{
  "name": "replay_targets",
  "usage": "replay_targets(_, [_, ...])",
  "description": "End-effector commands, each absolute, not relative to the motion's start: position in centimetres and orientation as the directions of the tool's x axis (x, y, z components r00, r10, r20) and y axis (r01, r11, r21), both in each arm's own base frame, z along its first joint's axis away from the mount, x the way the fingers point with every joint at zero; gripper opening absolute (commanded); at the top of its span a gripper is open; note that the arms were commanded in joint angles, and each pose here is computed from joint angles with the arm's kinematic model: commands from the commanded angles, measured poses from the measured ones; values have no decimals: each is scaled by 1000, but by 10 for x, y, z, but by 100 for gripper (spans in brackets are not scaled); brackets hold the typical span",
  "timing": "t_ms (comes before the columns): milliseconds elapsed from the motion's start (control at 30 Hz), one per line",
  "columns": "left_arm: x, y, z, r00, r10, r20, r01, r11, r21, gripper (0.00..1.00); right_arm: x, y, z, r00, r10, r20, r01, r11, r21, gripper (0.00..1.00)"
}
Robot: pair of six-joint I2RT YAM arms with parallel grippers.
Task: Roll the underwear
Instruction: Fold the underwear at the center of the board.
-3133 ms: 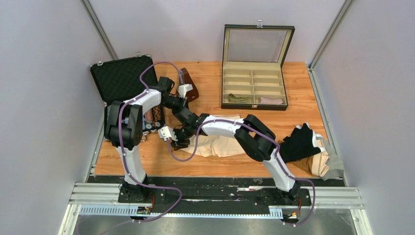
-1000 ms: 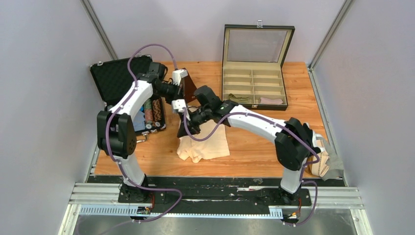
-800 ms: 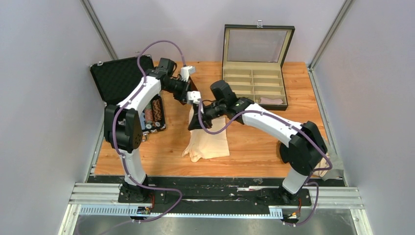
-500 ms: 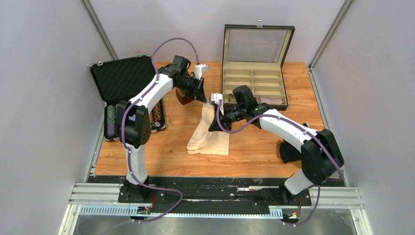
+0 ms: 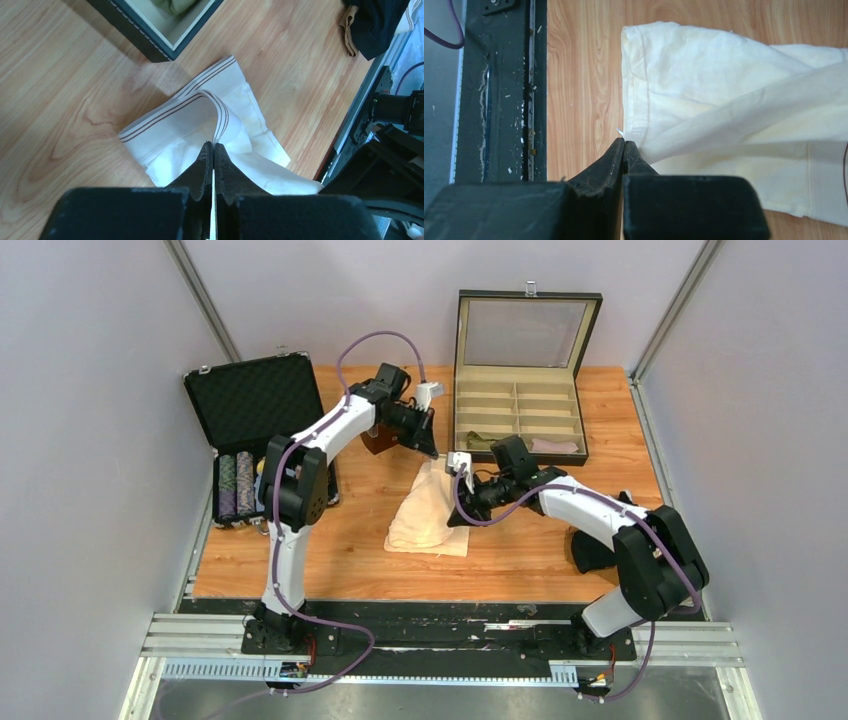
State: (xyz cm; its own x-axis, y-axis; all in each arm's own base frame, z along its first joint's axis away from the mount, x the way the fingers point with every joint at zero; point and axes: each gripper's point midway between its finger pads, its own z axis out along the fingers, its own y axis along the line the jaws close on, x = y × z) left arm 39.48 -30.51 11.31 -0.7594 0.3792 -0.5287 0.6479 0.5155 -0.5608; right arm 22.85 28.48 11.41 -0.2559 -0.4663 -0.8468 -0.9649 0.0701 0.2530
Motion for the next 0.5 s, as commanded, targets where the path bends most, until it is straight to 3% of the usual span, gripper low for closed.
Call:
replay_targets(0, [405, -326, 134, -719, 357, -596, 689, 473, -548, 0, 231, 274, 113, -219, -470, -855, -975, 68, 212, 0])
replay_targets(467, [390, -363, 122, -701, 400, -590, 713, 429, -555, 0, 209, 260, 98, -205, -510, -836, -974, 26, 223, 0])
